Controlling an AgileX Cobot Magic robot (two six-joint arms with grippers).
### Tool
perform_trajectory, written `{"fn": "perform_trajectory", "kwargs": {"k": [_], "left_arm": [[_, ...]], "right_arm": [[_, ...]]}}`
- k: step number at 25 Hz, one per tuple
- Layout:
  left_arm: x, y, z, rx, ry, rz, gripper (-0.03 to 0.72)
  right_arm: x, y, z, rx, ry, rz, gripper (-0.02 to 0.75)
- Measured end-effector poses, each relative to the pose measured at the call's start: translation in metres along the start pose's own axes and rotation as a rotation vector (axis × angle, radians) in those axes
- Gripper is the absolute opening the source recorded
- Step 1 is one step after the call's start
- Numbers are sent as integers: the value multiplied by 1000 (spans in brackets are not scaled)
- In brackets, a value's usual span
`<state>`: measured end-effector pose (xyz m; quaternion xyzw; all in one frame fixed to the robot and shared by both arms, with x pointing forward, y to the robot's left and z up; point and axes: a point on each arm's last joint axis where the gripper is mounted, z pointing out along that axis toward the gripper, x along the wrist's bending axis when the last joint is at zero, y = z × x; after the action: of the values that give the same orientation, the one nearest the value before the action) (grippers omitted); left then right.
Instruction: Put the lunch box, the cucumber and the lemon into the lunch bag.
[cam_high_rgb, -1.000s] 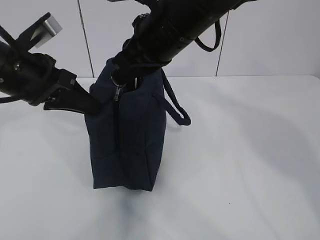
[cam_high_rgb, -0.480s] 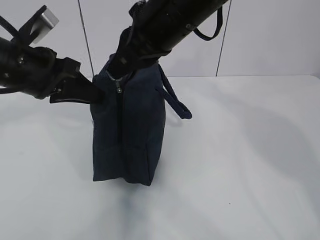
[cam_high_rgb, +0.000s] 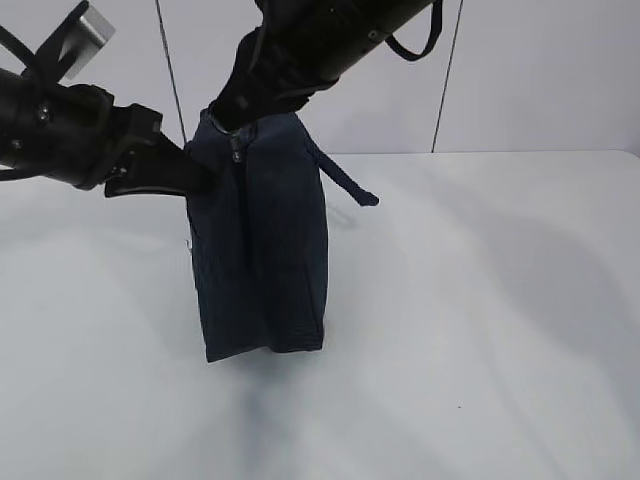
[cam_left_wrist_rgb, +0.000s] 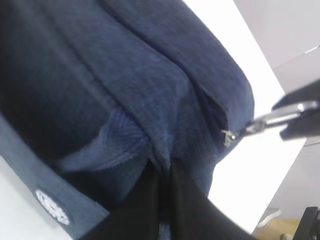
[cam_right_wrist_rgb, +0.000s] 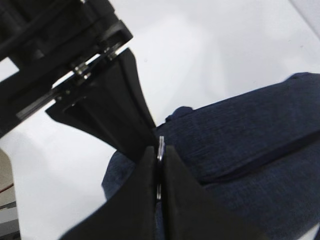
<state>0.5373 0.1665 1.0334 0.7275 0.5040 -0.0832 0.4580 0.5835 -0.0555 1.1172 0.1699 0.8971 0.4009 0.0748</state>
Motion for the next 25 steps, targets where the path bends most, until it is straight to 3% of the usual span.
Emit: {"fn": "perform_trajectory", "kwargs": {"k": [11,25], "left_arm": [[0,-5,1,-9,-18,-38,-6],[-19,-1,-26,-96,19,58,-6]], "right_arm": [[0,2,-4,31,-2,-38,8],[-13,0,14,8,-48,65,8]]}}
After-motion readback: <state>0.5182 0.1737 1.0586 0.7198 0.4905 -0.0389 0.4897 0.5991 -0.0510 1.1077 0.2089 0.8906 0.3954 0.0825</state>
